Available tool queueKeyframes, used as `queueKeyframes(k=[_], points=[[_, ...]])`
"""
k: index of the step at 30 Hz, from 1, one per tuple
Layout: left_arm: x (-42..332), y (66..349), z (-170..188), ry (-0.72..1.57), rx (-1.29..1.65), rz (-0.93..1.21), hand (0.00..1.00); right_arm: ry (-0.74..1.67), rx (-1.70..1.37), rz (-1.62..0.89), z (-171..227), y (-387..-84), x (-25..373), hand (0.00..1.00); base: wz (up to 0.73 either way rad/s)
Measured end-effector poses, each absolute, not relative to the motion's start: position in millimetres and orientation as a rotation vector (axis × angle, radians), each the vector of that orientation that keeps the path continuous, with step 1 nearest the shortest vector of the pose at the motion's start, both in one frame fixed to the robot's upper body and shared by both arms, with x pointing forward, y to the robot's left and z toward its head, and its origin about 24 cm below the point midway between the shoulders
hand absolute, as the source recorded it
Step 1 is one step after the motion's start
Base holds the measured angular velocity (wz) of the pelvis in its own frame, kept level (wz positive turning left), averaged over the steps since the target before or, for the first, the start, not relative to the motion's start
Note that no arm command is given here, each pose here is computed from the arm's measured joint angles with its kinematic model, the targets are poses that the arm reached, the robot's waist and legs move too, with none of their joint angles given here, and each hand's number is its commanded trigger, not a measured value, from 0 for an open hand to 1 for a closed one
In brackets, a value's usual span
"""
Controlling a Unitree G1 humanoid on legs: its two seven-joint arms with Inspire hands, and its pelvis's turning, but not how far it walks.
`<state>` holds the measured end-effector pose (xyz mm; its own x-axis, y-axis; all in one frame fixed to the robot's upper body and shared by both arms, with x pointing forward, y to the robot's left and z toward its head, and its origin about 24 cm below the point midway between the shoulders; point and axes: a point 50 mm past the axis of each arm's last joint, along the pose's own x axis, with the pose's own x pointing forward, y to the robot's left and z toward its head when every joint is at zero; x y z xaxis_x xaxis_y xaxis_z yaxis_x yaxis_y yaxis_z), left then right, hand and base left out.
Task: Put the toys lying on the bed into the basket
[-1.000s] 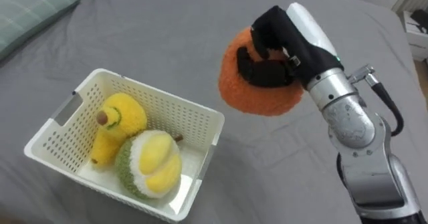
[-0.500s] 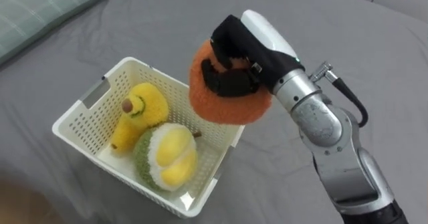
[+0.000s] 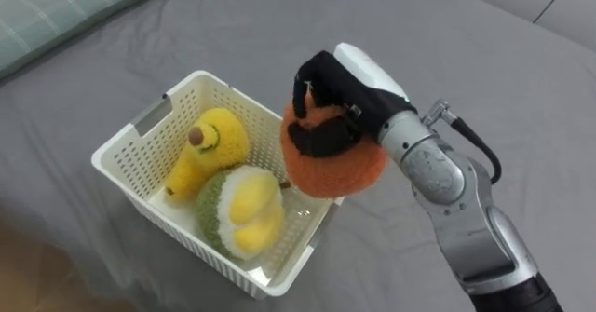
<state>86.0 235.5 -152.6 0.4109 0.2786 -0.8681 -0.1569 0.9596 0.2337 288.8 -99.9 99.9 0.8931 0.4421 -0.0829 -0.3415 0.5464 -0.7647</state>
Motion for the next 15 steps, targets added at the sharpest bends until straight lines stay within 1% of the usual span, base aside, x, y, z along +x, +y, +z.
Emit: queueKeyframes(k=[7, 15], points=[[85, 235, -153, 1.125, 0.136, 0.274, 0.0, -0.074, -0.895, 0.465, 88, -99, 290, 0.0, 0.1], [90, 235, -151, 1.118, 0.144, 0.275, 0.0, -0.083, -0.914, 0.436, 89, -99, 291, 0.0, 0.04]])
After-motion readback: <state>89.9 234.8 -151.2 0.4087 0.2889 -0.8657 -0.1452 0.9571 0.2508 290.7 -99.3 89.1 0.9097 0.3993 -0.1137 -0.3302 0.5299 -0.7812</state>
